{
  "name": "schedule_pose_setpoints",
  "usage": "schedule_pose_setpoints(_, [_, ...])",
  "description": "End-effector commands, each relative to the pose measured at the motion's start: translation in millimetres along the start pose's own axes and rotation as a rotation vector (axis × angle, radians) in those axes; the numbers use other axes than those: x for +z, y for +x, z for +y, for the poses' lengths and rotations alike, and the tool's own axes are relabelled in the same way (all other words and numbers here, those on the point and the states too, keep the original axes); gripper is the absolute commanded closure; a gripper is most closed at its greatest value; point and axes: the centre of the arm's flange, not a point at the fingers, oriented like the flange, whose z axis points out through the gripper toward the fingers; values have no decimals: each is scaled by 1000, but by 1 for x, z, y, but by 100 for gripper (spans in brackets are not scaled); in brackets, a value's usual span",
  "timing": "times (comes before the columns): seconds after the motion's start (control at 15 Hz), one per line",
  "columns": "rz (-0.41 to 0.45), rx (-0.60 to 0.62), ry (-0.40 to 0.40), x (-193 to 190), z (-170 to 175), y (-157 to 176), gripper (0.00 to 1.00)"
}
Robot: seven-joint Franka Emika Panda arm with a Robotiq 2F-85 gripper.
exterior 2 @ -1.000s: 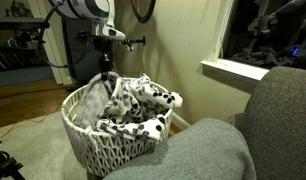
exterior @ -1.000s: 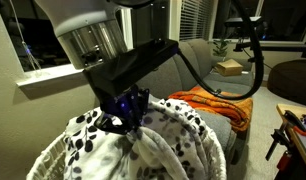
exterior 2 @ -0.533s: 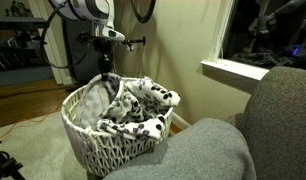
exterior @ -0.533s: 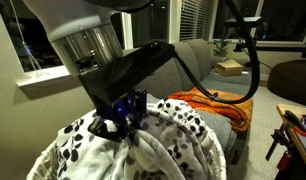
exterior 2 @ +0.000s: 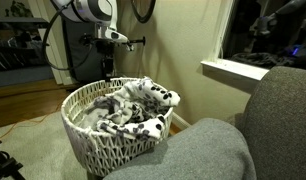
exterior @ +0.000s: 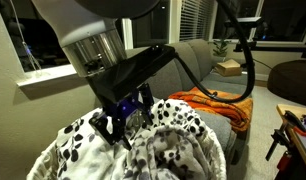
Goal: Put the blanket on the sofa in the laundry basket
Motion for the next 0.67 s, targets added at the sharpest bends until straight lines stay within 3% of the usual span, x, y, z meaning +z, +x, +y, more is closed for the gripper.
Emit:
schedule_pose_setpoints(0.0, [-19,26,-18,6,19,1,0])
schedule_pose_setpoints(0.27, [-31,52,-19,11,38,8,0])
schedule_pose_setpoints(0.33, [-20,43,-8,11,24,14,0])
schedule_pose_setpoints(0.6, [-25,53,-9,14,30,18,0])
